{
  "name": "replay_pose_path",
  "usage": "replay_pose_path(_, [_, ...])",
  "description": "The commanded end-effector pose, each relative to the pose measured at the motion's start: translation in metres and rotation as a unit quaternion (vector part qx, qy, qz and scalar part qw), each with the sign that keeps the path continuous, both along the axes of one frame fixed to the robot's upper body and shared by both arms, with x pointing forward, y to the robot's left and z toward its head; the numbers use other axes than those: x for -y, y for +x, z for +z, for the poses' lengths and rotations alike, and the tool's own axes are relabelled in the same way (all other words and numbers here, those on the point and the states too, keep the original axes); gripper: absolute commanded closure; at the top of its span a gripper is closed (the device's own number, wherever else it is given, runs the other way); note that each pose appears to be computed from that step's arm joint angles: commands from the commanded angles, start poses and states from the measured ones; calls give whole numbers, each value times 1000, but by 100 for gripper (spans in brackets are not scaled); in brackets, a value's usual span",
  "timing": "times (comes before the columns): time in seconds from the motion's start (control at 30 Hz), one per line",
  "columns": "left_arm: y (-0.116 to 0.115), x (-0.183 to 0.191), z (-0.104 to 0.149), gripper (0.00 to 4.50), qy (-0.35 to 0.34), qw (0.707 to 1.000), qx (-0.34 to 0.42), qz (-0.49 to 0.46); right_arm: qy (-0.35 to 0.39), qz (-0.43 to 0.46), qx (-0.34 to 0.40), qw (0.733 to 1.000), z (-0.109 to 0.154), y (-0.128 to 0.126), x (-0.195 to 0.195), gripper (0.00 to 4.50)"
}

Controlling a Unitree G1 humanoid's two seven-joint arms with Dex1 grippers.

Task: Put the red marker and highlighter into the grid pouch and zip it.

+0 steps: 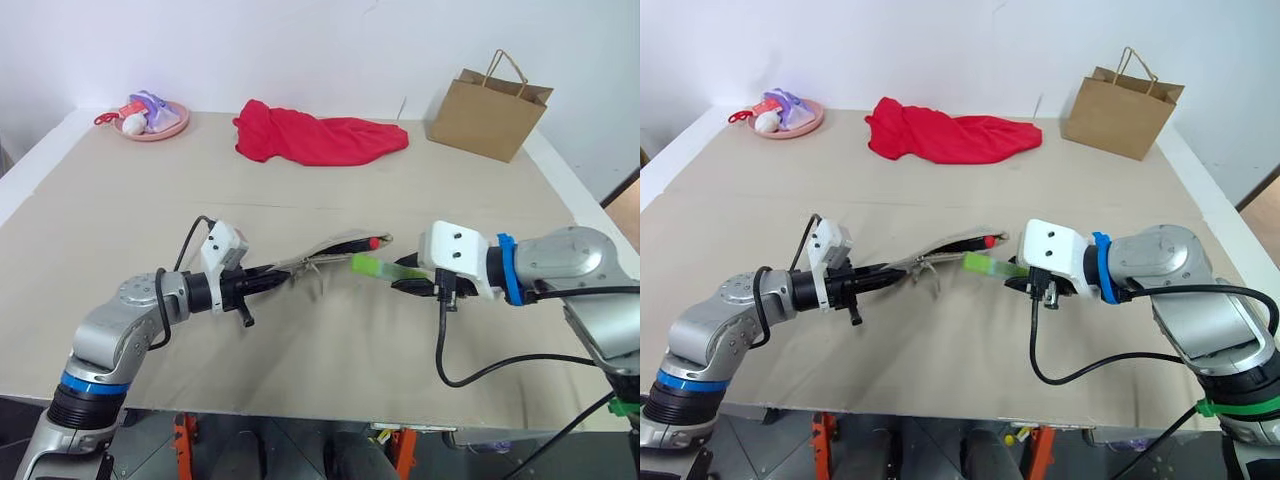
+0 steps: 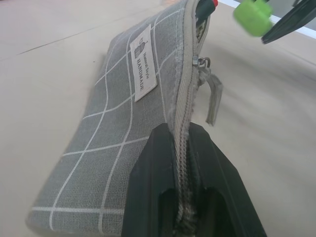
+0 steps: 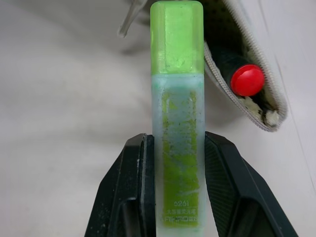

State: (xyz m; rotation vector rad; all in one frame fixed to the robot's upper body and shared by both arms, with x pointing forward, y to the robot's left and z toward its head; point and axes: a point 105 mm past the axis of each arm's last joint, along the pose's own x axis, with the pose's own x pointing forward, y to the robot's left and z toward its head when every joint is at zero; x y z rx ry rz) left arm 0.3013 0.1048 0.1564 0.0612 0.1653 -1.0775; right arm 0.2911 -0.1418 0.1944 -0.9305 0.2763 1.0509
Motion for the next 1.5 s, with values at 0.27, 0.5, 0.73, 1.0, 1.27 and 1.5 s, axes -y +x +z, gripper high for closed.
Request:
replay_pose_path(0.27, [-1, 1, 10, 450, -1, 1000, 19, -5, -8, 17, 18, 1000, 18, 1, -8, 350])
replay_pose_path(0.5, [-1, 1, 10, 450, 0, 1000, 17, -4, -22, -24, 32, 999, 21, 17, 0, 350])
replay_pose_path(0.73, [-1, 3, 9, 450, 0, 1000, 16, -1, -60, -35, 52, 996, 26, 23, 7, 350])
replay_pose_path(1.0, [0, 6, 6, 450, 2, 1000, 16, -5, -123, -49, 83, 988, 16, 38, 4, 350])
replay_pose_path(1.27, [2, 10, 5, 450, -1, 1000, 15, -12, -129, -24, 79, 988, 8, 40, -18, 350])
replay_pose_path(1.5, [3, 13, 3, 450, -1, 1000, 13, -21, -82, -25, 58, 995, 15, 43, -30, 350])
